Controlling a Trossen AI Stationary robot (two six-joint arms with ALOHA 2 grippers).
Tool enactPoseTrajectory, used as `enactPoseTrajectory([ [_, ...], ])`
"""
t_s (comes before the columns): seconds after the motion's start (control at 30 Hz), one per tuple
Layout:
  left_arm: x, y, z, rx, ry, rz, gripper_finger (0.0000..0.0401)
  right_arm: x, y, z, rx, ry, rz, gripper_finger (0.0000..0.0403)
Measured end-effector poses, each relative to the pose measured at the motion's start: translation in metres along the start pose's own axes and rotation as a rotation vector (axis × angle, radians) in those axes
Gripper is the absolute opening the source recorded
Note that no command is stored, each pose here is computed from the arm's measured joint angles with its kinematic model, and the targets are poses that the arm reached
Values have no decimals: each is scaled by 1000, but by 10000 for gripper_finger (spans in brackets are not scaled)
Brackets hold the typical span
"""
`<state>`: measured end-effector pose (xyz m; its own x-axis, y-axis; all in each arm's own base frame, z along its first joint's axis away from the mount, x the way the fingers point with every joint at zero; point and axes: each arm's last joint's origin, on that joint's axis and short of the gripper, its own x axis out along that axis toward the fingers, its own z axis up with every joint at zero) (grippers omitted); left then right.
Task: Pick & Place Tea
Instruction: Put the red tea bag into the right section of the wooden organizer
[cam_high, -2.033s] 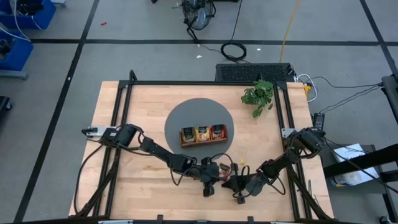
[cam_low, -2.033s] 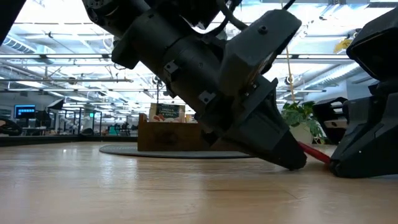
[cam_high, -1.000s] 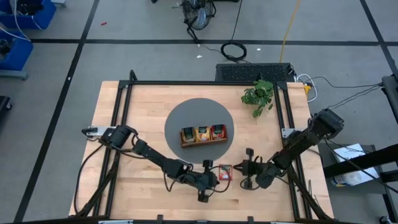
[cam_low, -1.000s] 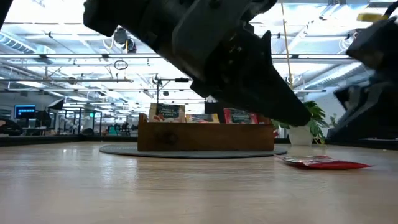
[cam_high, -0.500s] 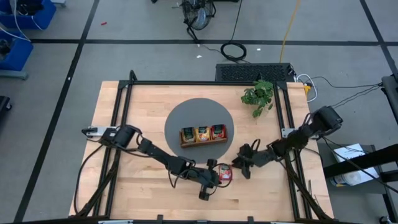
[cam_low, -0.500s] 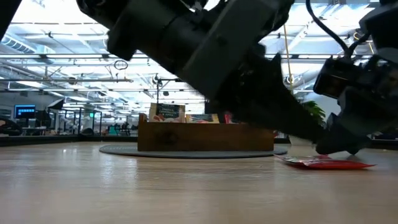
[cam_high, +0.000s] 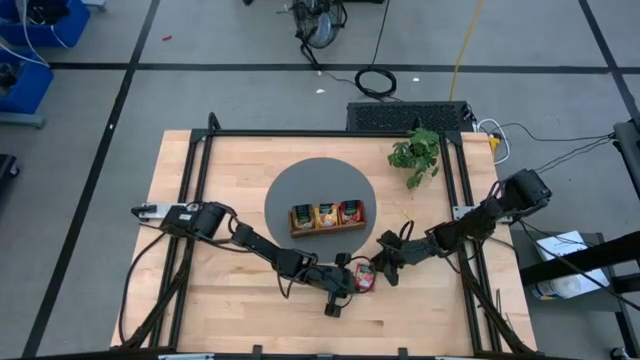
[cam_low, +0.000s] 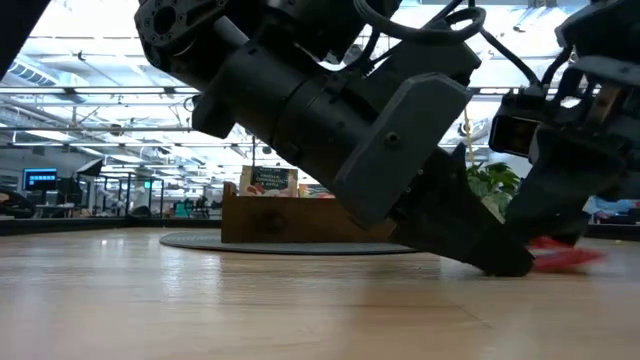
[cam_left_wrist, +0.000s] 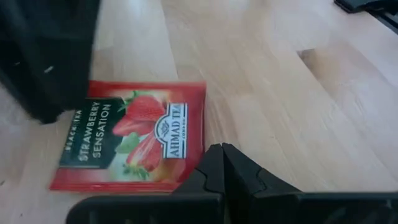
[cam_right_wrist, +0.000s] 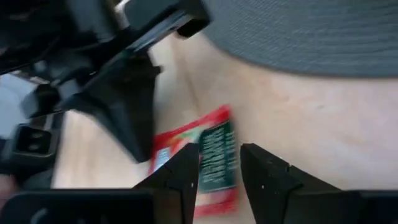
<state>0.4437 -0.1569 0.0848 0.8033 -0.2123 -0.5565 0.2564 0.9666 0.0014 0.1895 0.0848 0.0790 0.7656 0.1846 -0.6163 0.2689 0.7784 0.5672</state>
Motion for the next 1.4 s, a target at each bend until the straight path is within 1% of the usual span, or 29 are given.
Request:
enactPoseTrajectory([
  [0.23,0,5,-2,-47,18,-1,1,0,2,-3,67,98,60,105],
  [0.37,0,5,-2,-48,19,0,1,0,1,-5,94,132,60,103],
  [0.43,0,5,-2,-47,21,1,1,0,1,-3,83,115,70,103],
  [0.5,0,6,-2,-44,23,1,1,-1,4,1,53,84,104,103],
  [0.63,1,4,-2,-14,11,10,3,-9,10,9,-38,30,146,102],
  [0.67,1,3,-1,2,1,13,6,-12,10,10,-49,30,133,102],
  [0.77,-4,-6,4,79,-13,8,17,-21,22,15,-87,25,156,102],
  [0.8,-6,-10,6,104,-17,4,20,-25,26,16,-95,35,143,102],
  [0.87,-12,-17,12,151,-23,12,24,-30,27,16,-87,80,46,102],
  [0.93,-17,-22,22,175,-73,53,24,-37,28,15,-47,129,-75,102],
  [1.03,-18,-21,24,191,-84,112,11,-44,36,13,3,169,-164,102],
  [1.1,-16,-12,22,173,-65,106,4,-44,37,6,38,191,-185,102],
  [1.2,-12,0,19,114,-67,90,8,-43,40,-4,109,212,-190,104],
  [1.3,-4,5,10,75,-59,55,4,-39,41,-12,156,220,-210,108],
  [1.4,2,5,2,58,-46,33,5,-32,41,-16,189,197,-166,116],
])
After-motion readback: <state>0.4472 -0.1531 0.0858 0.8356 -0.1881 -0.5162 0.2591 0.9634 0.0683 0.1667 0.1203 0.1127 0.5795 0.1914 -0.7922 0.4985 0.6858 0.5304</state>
